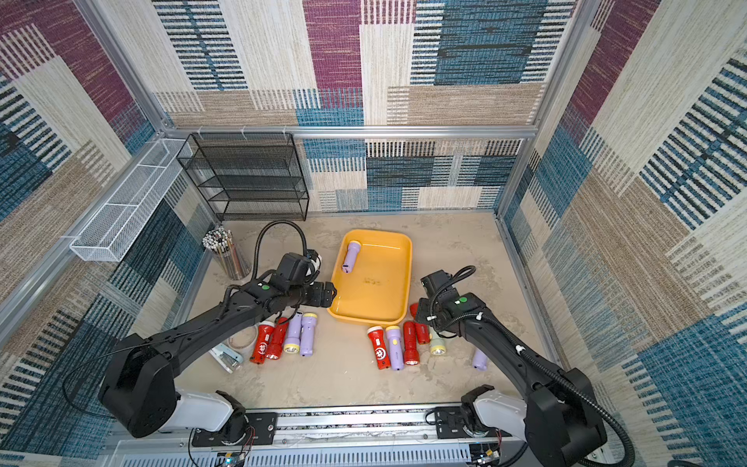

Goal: Put the flashlights into the storage boxes
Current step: Pick up the flashlight from the center of the board.

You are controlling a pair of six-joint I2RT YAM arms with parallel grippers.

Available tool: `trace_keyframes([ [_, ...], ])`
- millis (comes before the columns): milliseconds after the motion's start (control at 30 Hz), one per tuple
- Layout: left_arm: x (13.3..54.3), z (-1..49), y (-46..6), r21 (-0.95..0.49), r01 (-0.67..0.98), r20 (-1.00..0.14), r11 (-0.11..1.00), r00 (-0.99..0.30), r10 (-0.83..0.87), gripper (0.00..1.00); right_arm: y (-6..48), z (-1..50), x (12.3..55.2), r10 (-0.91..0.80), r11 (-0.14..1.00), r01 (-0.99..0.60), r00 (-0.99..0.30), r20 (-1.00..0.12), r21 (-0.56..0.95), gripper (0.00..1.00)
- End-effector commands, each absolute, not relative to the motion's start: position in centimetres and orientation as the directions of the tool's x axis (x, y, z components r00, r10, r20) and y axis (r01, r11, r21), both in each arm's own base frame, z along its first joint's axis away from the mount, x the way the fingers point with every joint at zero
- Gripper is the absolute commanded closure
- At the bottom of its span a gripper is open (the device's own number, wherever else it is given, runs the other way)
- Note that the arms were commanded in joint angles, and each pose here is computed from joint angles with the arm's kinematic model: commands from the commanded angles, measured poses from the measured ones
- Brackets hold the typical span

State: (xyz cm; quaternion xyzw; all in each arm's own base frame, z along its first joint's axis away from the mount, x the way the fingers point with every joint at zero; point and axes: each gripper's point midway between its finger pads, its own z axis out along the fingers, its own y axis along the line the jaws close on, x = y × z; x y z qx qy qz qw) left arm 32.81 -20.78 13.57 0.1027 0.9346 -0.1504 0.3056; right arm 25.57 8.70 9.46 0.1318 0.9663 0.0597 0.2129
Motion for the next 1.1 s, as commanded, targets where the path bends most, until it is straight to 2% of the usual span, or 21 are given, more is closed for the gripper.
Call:
trace_keyframes([
  [0,33.3,13.8,-20.6,-0.202,0.276,-0.615,0.940,-0.782,0.097,0.09,9.2,9.9,26.0,0.271,0.959,0.208,-0.873,-0.405,0.192,0.29],
  [1067,34.9,13.7,-21.4,-0.190,0.265,-0.605,0.945,-0.790,0.100,0.09,8.5,10.7,26.2,0.267,0.960,0.203,-0.870,-0.415,0.193,0.25],
])
